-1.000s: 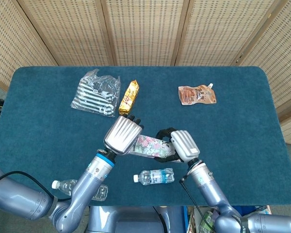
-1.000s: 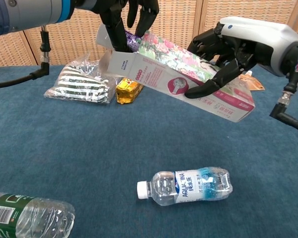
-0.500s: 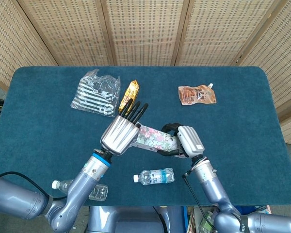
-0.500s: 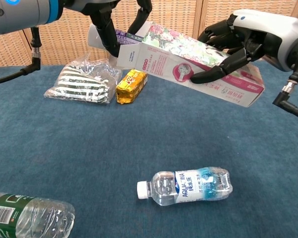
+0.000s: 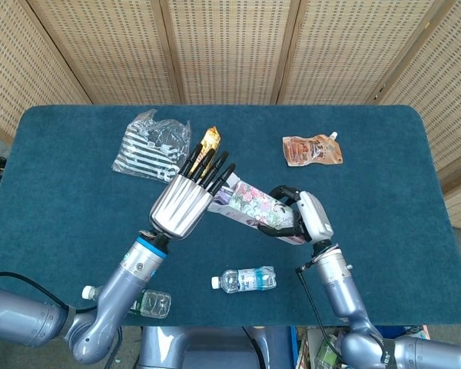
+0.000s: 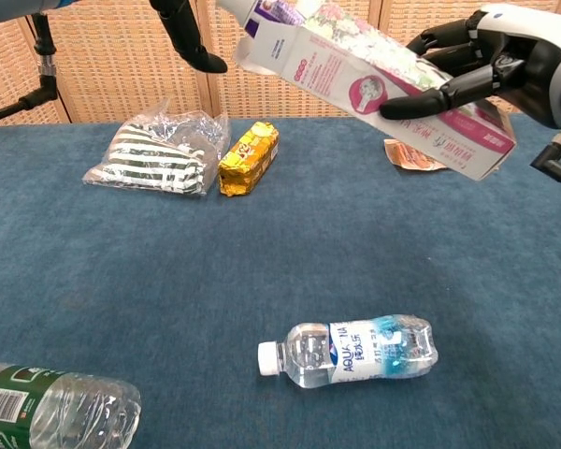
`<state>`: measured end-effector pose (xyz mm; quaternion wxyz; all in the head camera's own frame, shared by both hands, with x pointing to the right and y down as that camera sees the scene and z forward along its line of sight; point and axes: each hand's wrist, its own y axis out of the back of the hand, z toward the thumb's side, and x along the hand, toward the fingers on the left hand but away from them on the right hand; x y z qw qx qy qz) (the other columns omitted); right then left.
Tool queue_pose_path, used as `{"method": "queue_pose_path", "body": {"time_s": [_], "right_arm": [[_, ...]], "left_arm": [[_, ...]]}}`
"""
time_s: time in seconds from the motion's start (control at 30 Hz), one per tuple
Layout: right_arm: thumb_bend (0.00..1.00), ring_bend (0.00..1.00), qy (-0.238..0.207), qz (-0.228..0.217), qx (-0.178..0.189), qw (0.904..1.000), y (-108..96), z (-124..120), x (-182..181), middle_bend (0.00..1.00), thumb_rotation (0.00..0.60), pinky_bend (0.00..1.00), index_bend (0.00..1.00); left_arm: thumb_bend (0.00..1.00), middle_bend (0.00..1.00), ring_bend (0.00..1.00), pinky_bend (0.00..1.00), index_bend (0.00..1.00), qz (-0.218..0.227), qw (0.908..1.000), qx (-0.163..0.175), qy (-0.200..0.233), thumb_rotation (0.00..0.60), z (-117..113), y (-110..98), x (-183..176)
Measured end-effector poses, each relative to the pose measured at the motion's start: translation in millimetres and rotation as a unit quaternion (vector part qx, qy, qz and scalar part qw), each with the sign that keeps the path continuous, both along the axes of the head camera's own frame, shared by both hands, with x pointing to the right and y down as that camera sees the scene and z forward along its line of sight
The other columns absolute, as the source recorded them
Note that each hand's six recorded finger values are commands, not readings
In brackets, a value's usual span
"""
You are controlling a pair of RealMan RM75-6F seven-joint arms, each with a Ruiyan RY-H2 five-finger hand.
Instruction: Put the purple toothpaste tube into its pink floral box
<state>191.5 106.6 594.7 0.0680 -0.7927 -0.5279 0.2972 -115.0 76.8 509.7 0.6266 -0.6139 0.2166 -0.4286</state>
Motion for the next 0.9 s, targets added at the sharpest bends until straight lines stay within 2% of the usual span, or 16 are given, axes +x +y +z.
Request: {"method": "queue_pose_path", "body": {"time_s": [0.2,0.37,0.5,0.73,0.9], "right_arm": [[0.00,0.39,-0.021,0.021,-0.004,0.9995,-1,1,11,0.52,0.600,0.49,0.59],[0.00,0.39,-0.031,0.032,0.002,0.9990,-1,1,22,0.52,0.600,0.49,0.59],[0.00,0.39,-0.057,0.052,0.002,0.9971,0,0,31,0.52,0.600,0.49,0.59],[0.00,0.39,-0.121,0.106,0.004,0.9870,2,6,61,0.52,0.600,0.49,0.59],[0.00,0.39,-0.148,0.133,0.016,0.9799,5,12,83,0.52,0.600,0.49,0.59]], "left_arm": [[0.21,0.00,0.00,0.00,0.00,0.003,0.9999,0.002,0.012,0.600,-6,1,-2],[0.21,0.00,0.00,0.00,0.00,0.005,0.9993,0.004,0.036,0.600,-13,6,-8],[0.21,0.00,0.00,0.00,0.00,0.006,0.9983,0.008,0.058,0.600,-18,13,-18],[0.21,0.00,0.00,0.00,0.00,-0.010,0.9951,0.015,0.097,0.600,-22,24,-54],[0.21,0.00,0.00,0.00,0.00,-0.019,0.9944,0.013,0.103,0.600,-20,23,-71]]}}
